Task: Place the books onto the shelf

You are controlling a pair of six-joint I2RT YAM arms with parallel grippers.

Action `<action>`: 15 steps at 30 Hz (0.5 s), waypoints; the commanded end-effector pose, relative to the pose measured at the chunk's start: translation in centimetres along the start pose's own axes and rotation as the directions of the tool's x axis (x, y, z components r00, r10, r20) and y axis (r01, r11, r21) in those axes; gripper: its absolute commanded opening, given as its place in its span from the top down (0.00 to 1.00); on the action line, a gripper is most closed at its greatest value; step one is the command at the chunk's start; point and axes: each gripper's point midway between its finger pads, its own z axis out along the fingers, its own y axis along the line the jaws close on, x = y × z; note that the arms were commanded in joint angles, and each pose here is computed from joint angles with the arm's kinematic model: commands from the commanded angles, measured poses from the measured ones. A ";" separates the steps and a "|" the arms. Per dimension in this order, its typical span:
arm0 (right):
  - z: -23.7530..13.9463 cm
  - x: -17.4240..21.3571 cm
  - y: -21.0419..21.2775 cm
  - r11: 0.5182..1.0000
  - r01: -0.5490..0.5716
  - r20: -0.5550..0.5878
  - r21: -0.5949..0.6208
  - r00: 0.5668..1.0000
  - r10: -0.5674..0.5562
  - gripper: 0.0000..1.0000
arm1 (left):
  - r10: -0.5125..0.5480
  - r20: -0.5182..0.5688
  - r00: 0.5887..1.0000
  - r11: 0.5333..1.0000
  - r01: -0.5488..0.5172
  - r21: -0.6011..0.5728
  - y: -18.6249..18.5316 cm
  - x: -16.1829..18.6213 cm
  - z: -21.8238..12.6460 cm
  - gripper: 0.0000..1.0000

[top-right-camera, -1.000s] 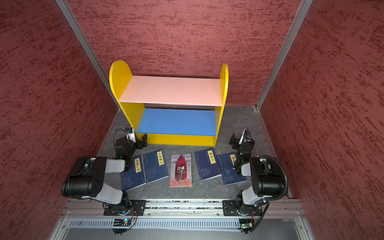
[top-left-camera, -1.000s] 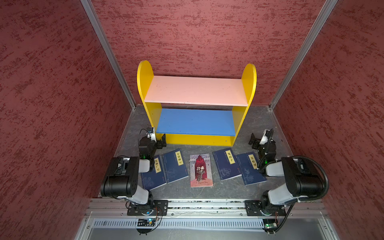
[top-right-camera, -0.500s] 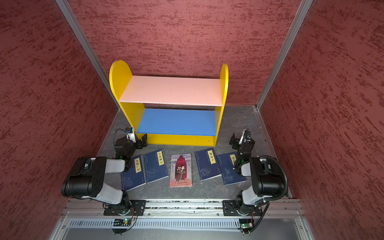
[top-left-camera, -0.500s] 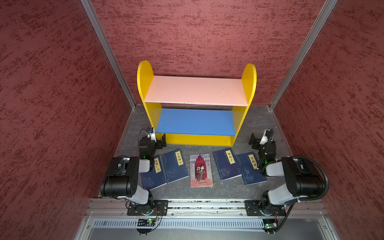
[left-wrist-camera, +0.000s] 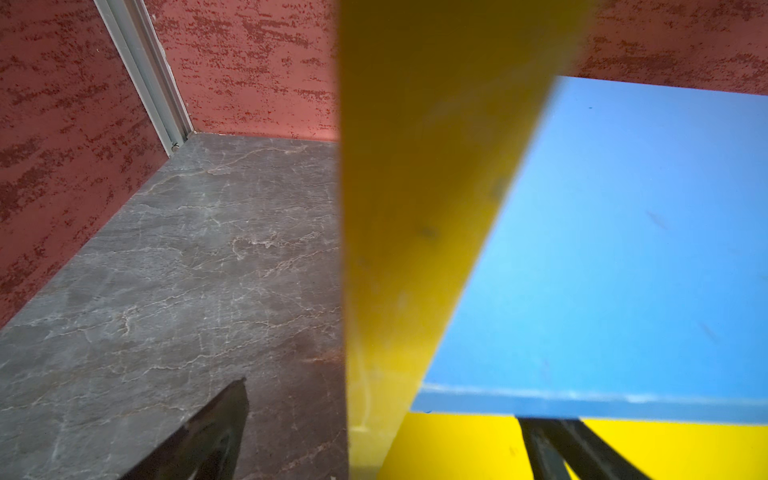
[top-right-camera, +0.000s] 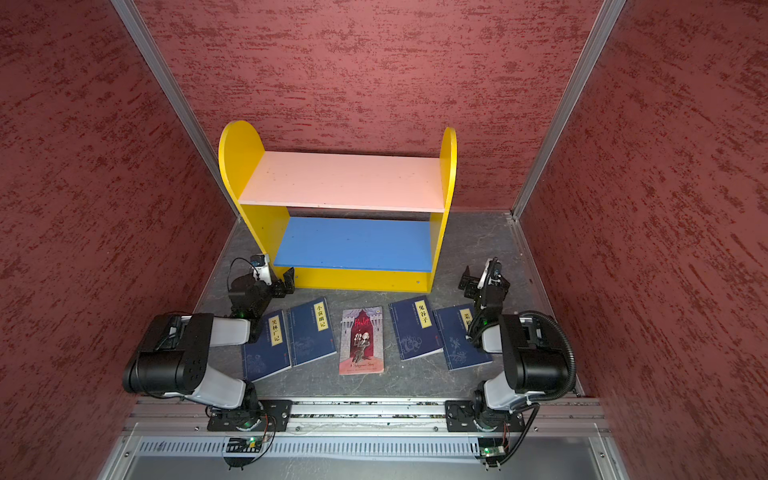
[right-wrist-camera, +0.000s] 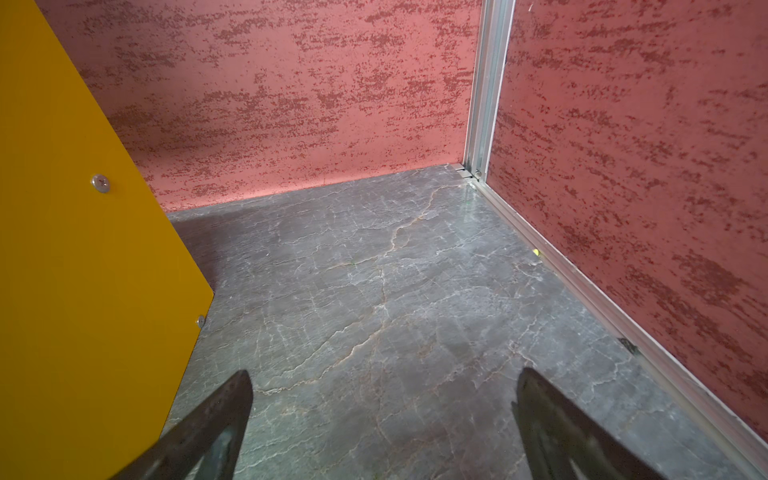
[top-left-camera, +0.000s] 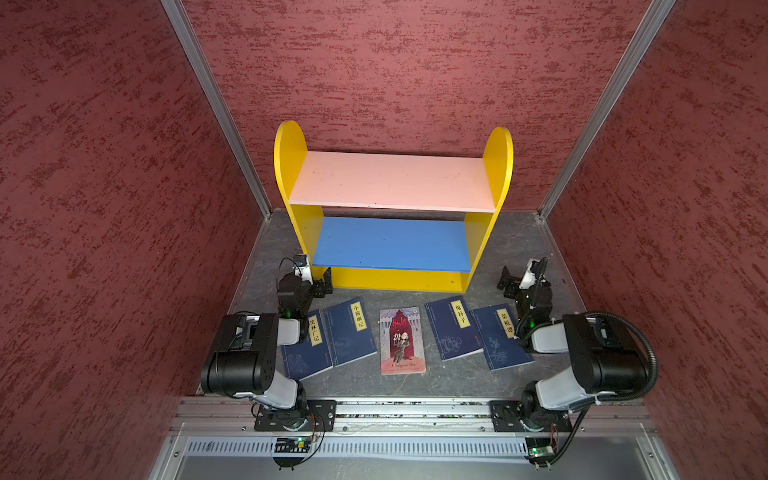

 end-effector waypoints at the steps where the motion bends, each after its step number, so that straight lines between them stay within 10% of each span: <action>1: 0.3 -1.3 0.7 0.999 0.016 0.045 -0.029 0.999 -0.015 0.01 | -0.004 0.034 0.999 1.000 0.004 0.006 -0.2 -1.4 0.6 0.01; 15: -1.4 -5.0 -1.9 0.991 -0.058 0.102 0.121 0.994 0.045 0.01 | 0.090 0.015 0.996 0.986 -0.091 0.141 -4.6 -4.4 -2.7 0.01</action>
